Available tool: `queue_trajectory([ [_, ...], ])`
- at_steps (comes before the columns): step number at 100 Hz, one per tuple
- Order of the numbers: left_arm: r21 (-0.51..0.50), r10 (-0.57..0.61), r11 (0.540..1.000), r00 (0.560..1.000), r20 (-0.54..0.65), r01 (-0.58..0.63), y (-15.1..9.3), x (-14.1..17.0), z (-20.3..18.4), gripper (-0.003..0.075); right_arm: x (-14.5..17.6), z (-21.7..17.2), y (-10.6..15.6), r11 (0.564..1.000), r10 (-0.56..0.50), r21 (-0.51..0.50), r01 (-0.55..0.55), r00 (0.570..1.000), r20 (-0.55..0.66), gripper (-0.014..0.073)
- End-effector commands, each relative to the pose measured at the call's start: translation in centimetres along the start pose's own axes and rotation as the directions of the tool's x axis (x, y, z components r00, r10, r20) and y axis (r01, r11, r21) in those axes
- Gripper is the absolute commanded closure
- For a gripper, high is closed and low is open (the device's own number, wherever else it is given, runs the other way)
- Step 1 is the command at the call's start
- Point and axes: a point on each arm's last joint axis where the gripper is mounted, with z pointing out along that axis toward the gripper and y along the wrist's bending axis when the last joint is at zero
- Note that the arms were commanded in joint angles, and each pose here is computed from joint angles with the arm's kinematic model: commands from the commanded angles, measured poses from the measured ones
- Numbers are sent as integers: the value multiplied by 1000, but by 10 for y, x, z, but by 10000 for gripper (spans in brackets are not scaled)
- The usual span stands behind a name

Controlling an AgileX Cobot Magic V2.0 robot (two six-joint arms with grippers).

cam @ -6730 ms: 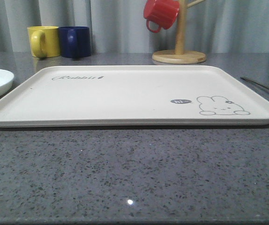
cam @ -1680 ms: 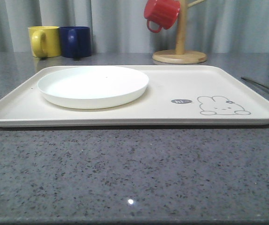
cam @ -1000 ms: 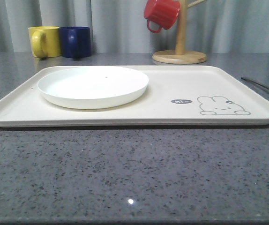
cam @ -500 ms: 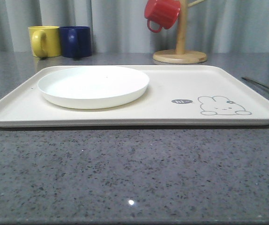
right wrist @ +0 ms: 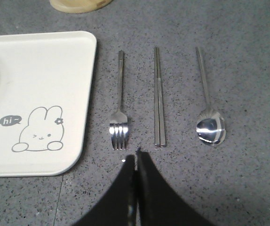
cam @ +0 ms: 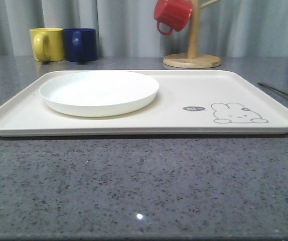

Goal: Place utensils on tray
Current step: 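Move the right gripper above the fork beside the tray, then grasp the fork with the right gripper and lift it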

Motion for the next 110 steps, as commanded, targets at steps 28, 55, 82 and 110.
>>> queue_trajectory([
  [28,-23,-7,1000,997,80,8,2,-12,-1,739,-15,35,1,1000,-3,23,6,992,-124,480],
  [55,-23,-7,1000,997,80,8,2,-12,-1,739,-16,35,1,1000,-3,22,6,993,-116,154],
  [82,-23,-7,1000,997,80,8,2,-12,-1,739,-42,73,10,999,-44,0,44,985,-165,183],
  [110,-23,-8,1000,997,80,10,2,-12,-1,739,-59,143,25,995,-98,-27,94,951,-293,183],
])
